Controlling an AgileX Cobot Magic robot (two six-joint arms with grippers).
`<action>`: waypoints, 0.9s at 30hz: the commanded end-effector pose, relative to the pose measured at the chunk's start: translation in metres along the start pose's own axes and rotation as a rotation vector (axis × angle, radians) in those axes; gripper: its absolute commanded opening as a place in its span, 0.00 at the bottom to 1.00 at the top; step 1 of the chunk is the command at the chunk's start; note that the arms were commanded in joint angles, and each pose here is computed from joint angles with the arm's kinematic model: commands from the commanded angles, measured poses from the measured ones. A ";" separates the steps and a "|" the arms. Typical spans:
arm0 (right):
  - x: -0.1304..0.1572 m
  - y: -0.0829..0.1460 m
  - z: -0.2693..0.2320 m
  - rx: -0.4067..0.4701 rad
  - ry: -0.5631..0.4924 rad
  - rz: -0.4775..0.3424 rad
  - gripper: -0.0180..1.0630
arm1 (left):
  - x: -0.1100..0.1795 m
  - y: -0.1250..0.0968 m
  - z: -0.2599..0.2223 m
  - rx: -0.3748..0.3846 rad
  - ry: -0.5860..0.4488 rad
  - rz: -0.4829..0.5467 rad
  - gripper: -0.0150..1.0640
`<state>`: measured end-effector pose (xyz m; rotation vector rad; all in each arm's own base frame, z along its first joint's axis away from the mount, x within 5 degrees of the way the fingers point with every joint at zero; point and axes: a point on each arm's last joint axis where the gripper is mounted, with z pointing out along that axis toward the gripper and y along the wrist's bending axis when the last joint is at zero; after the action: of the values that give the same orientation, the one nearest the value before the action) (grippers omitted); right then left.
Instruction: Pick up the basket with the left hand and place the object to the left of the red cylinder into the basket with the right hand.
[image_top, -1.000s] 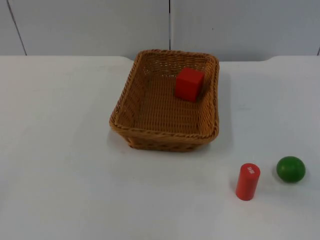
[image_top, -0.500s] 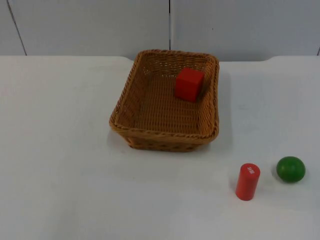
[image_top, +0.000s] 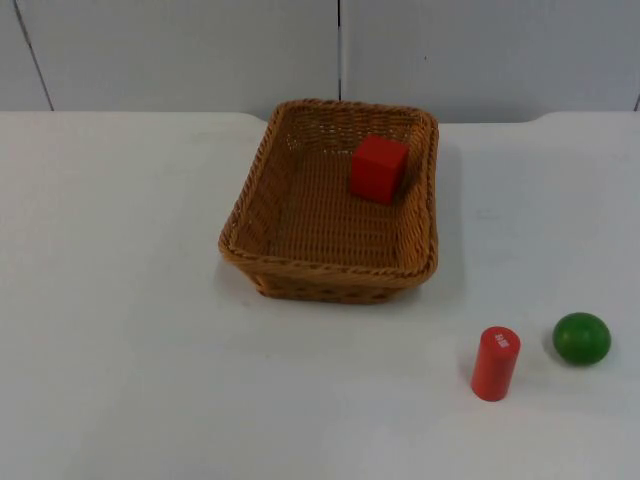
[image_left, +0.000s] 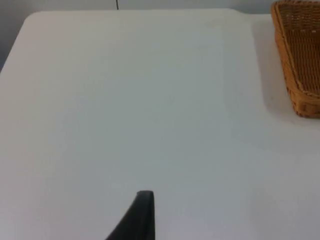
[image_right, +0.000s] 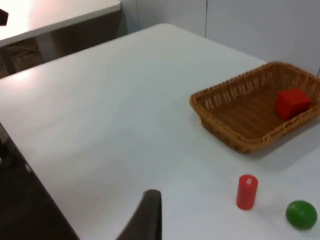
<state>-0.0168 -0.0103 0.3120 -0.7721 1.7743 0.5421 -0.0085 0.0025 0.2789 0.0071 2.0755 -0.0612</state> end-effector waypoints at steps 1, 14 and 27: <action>0.004 0.000 0.001 0.006 0.029 -0.002 0.82 | 0.001 0.002 0.002 -0.015 -0.003 0.001 0.99; 0.026 -0.007 0.021 0.072 0.145 0.052 0.82 | 0.002 0.002 0.005 -0.016 -0.011 0.000 0.99; 0.026 -0.007 0.021 0.072 0.147 0.047 0.82 | 0.002 0.001 0.005 -0.002 -0.010 -0.002 0.99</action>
<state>-0.0044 -0.0067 0.2821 -0.7382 1.9391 0.4687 -0.0053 0.0032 0.2753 -0.0036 2.0732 -0.0530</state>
